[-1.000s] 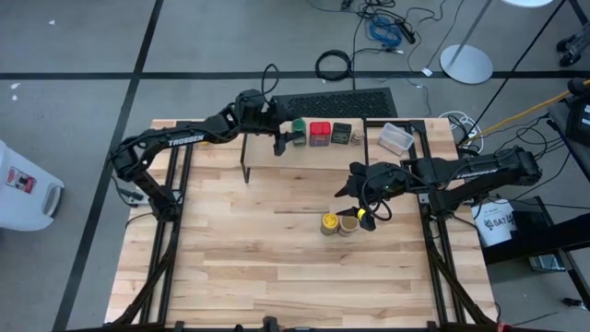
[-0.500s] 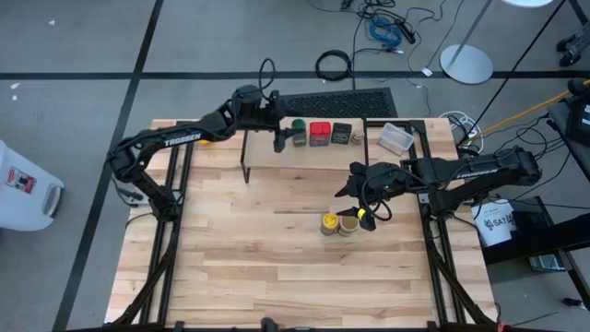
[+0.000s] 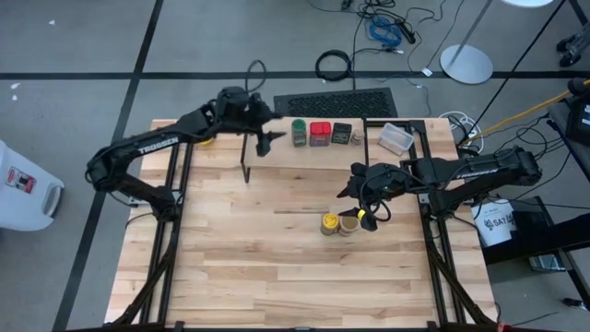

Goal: Shelf spices
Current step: Put the green seasoning bottle on the shelf

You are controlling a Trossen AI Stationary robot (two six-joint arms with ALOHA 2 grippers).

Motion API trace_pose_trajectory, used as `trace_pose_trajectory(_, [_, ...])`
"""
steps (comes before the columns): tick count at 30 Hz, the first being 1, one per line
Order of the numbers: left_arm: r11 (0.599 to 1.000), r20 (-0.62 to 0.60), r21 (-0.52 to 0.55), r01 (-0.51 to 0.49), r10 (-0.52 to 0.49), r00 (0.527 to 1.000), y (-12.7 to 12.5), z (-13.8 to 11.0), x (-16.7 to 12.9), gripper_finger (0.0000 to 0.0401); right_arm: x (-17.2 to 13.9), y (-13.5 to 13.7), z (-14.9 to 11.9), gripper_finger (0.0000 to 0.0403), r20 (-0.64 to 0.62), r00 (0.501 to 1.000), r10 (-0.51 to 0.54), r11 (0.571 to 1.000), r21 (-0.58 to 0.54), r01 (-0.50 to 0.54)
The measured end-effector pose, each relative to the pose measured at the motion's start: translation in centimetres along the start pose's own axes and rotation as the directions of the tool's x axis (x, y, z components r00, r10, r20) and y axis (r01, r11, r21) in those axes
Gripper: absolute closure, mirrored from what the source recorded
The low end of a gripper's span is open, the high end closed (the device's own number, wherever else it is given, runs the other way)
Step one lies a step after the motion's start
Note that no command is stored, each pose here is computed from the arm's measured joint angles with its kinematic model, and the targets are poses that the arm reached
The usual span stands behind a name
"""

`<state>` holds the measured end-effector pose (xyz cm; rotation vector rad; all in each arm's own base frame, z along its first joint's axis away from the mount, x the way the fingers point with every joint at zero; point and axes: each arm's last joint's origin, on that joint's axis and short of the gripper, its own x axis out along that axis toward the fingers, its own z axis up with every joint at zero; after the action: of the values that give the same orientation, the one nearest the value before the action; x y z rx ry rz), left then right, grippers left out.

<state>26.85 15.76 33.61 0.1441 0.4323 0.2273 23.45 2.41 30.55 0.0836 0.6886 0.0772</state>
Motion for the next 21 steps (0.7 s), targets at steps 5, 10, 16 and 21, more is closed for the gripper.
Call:
trace_pose_trajectory(5, [0.998,-0.153,-0.028,0.061,-0.065,0.986,-1.6,-2.8,1.1,0.0152,0.2,0.0,0.0,0.0161,-0.007,1.0,-0.001,1.0,0.0,0.001])
trace_pose_trajectory(10, [0.998,-0.16,-0.012,0.056,-0.057,0.985,-2.2,-4.3,2.9,0.0196,1.0,0.0,-0.1,0.0161,-0.024,1.0,-0.003,1.0,0.001,0.003])
trace_pose_trajectory(16, [1.0,-0.158,0.01,0.013,-0.012,0.987,-1.9,-5.2,4.9,0.0256,1.7,-0.1,-0.1,0.0161,-0.042,0.999,-0.005,1.0,0.001,0.005])
trace_pose_trajectory(21, [1.0,-0.15,0.023,0.004,0.0,0.989,-1.8,-5.6,6.0,0.0295,1.8,0.0,-0.1,0.0161,-0.039,0.999,-0.005,1.0,-0.001,0.005])
